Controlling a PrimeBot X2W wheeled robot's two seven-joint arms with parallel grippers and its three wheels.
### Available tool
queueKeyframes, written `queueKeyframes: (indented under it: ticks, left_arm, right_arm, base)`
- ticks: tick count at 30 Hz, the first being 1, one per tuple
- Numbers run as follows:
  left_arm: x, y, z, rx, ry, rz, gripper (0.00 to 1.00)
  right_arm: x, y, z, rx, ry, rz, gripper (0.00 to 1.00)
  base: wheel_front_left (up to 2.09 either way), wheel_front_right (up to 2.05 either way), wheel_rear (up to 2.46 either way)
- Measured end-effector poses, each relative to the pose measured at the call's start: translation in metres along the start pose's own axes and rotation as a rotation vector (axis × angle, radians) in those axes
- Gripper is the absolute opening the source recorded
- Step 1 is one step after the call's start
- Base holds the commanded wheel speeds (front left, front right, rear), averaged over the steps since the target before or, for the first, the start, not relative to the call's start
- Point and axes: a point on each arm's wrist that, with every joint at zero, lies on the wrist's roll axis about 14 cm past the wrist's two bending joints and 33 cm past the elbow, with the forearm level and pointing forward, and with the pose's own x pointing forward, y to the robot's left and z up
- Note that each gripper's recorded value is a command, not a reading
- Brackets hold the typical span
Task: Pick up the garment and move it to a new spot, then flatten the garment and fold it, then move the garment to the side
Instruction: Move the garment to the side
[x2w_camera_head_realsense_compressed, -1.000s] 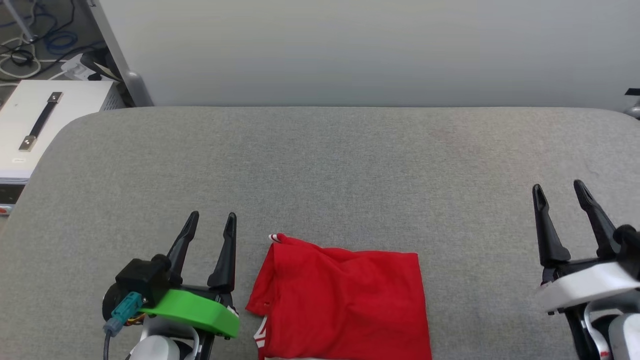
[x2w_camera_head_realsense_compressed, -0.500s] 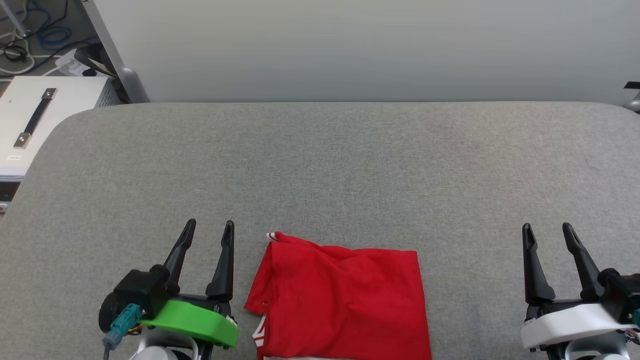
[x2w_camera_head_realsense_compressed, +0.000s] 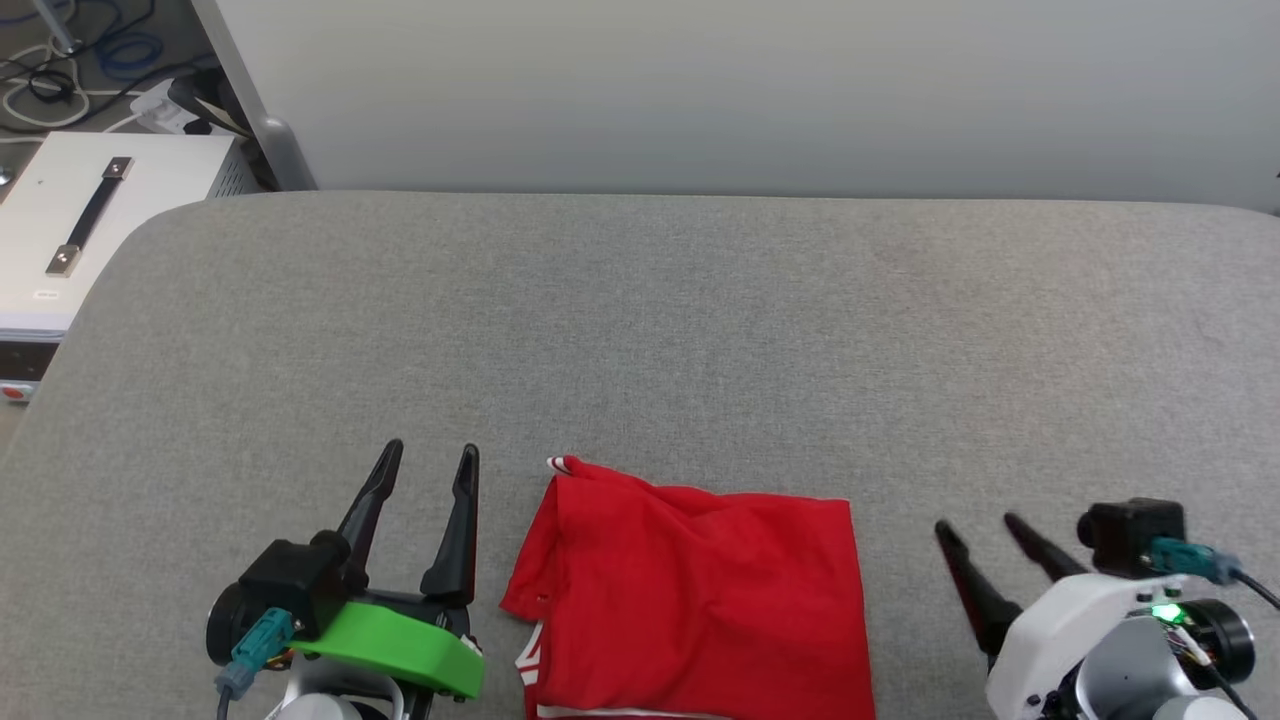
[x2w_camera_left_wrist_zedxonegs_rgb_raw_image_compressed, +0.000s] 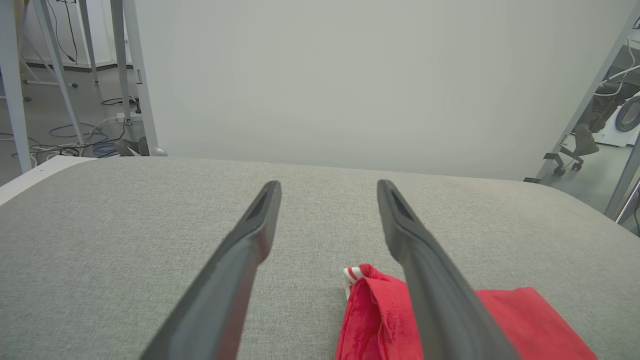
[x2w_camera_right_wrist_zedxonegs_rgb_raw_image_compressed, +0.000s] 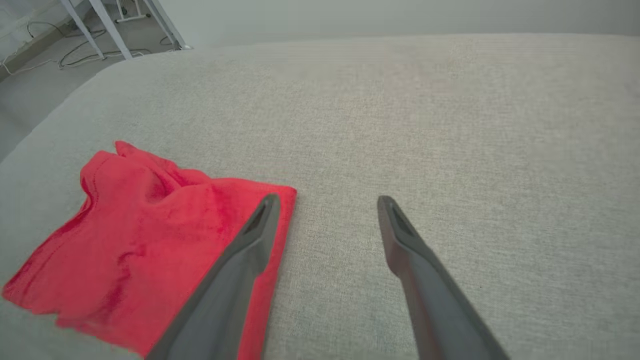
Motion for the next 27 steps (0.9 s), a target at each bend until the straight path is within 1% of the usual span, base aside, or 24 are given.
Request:
queueKeyframes:
  ticks: [5, 6, 8, 15, 21, 27]
  left_arm:
    - [-0.001, 0.002, -0.007, 0.0, 0.021, 0.005, 1.0]
    - [-0.002, 0.002, -0.011, -0.002, 0.035, 0.007, 1.0]
    - [0.0, 0.005, -0.011, 0.001, 0.035, 0.015, 1.0]
    - [0.002, 0.016, -0.012, 0.009, 0.039, 0.045, 1.0]
    - [0.003, 0.028, -0.012, 0.018, 0.043, 0.083, 1.0]
    - [-0.002, 0.04, -0.019, 0.02, 0.066, 0.125, 1.0]
  right_arm:
    - [0.0, 0.023, -0.034, 0.071, 0.317, 0.088, 1.0]
    - [0.005, 0.03, -0.042, 0.073, 0.429, 0.116, 1.0]
    - [0.009, 0.033, -0.048, 0.07, 0.496, 0.13, 1.0]
    - [0.025, 0.055, -0.073, 0.092, 0.648, 0.195, 1.0]
    - [0.036, 0.064, -0.095, 0.091, 0.741, 0.22, 1.0]
    - [0.045, 0.072, -0.113, 0.091, 0.805, 0.251, 1.0]
  base:
    - [0.0, 0.0, 0.0]
    - [0.0, 0.0, 0.0]
    - [0.0, 0.0, 0.0]
    - [0.0, 0.0, 0.0]
    - [0.0, 0.0, 0.0]
    - [0.0, 0.0, 0.0]
